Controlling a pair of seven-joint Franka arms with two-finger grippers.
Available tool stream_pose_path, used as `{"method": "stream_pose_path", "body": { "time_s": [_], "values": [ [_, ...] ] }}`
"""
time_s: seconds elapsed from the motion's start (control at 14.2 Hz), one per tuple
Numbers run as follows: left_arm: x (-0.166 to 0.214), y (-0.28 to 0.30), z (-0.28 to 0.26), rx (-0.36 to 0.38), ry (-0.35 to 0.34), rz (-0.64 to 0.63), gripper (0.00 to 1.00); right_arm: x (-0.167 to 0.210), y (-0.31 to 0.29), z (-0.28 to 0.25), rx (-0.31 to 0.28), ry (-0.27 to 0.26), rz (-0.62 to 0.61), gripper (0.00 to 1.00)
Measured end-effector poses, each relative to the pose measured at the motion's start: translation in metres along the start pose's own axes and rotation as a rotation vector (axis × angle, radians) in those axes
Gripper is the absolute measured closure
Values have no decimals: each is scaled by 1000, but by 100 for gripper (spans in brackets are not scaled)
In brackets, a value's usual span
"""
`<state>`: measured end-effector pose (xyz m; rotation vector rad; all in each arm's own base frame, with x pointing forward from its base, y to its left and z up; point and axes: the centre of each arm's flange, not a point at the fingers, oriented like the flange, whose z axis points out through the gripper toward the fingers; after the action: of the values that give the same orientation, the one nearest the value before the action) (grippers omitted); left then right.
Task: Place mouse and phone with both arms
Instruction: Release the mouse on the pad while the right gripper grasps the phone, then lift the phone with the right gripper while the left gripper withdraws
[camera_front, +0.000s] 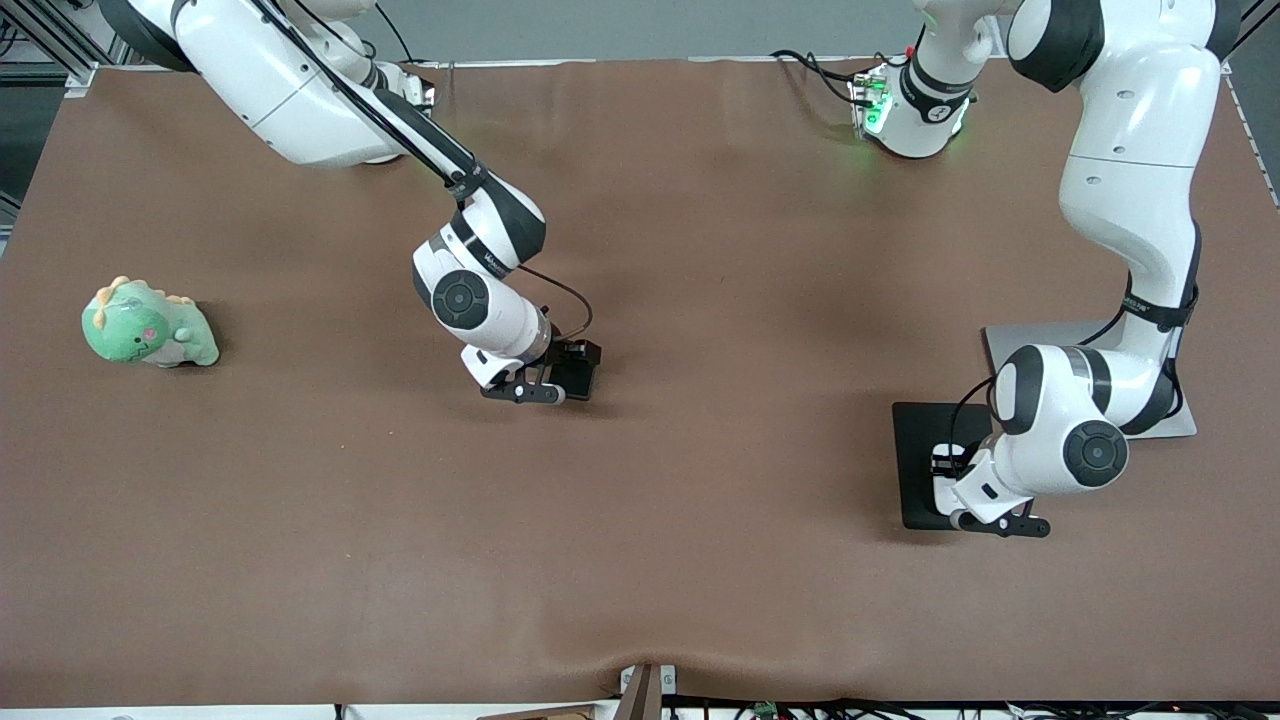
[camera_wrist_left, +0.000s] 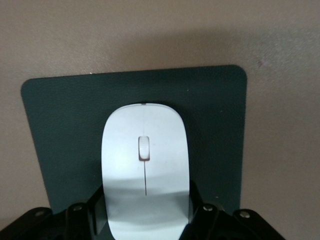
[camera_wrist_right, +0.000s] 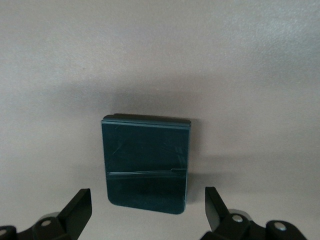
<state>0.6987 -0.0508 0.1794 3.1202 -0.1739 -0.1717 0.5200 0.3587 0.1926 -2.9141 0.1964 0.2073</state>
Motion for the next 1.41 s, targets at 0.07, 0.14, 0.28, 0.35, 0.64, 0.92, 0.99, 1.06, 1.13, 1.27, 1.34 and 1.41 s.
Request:
{"method": "stream_pose_path", "body": {
  "time_s": [0.07,0.14,0.28,0.35,0.64,0.92,0.99,1.06,1.13,1.27,1.34,1.41],
  "values": [
    [0,0,2,6,-2,5,38,1,0,2,8,4,1,0],
    [0,0,3,11,-4,10,33,1,-1,5,16,9,2,0],
    [0,0,3,18,-4,16,14,1,-2,9,27,11,0,0],
    [1,0,1,20,2,18,5,0,-3,11,31,11,-2,0],
    [3,6,-75,29,45,25,0,-5,-5,24,-21,39,-93,0],
    [-33,14,-215,58,66,26,0,-11,-7,40,-77,78,-129,7],
    [-46,19,-245,63,67,31,0,-10,-10,35,-78,81,-90,12],
    [-59,27,-270,67,67,40,0,-9,-13,32,-80,83,-49,13],
    [-71,35,-289,69,66,51,0,-9,-15,30,-90,80,-32,15],
    [-96,51,-317,62,73,63,0,-11,-23,22,-147,39,-10,20],
    [-107,57,-327,55,81,67,0,-12,-27,14,-193,7,2,20],
    [-118,59,-336,54,89,67,0,-11,-30,3,-245,-25,19,20]
  ]
}}
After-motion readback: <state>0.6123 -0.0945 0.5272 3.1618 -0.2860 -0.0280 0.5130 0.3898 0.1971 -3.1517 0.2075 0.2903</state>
